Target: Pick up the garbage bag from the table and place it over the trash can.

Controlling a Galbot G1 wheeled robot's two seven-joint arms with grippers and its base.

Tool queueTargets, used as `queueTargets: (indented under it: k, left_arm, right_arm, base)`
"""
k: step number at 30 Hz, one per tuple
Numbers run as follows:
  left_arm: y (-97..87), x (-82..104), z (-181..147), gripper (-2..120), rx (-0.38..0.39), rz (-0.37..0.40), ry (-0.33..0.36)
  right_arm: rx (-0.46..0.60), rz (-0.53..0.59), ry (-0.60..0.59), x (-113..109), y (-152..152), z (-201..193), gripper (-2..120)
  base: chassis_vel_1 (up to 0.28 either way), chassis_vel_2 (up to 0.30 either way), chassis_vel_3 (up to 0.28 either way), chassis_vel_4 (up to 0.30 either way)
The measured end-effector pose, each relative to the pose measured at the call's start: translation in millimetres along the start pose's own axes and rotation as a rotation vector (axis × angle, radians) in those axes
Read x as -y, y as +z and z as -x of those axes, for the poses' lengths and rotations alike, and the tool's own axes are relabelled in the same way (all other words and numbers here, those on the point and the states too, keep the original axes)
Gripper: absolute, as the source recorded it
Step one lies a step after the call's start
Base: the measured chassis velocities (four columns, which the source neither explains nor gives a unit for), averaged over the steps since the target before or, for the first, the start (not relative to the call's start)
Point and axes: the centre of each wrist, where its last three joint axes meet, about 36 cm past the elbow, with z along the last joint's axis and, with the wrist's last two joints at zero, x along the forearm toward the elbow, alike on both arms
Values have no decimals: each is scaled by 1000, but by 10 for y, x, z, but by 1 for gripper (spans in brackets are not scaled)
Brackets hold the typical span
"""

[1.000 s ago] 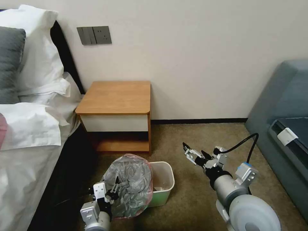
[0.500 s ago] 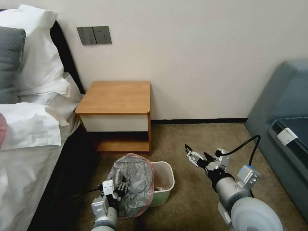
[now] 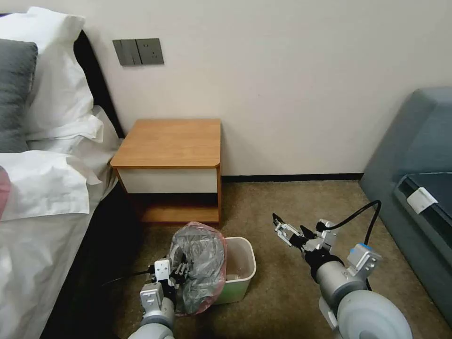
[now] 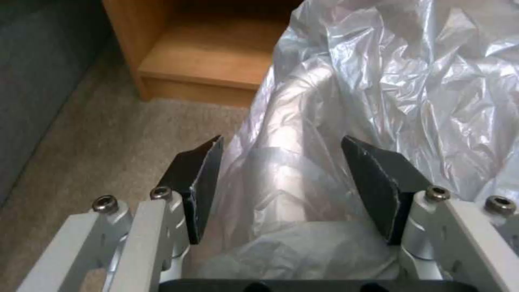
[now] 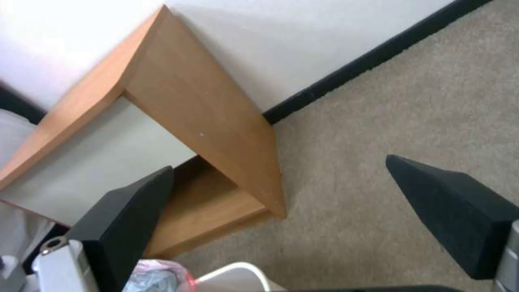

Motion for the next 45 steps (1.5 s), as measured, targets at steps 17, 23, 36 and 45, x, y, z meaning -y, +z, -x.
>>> queueTargets:
  k: [17,23,36,45]
  left_arm:
    - [7,24,43,27,-39,-11,6]
    - [37,19,-1,13,-10,-27,12]
    - [162,-136,-76,9,378,-81,72]
    - [148,-210,-132,9,503,-109,109]
  right_arm:
    - [-1,0,5,8,26,46,100]
    - [14,-11,-25,-4,9,38,100]
    - [-27,-258,-471,-71,151,8,100]
    - [-133,-236,-577,-317,531,507,100]
  base:
    - [0,0,0,0]
    - [0,0,0,0]
    - [0,0,0,0]
    - [0,0,0,0]
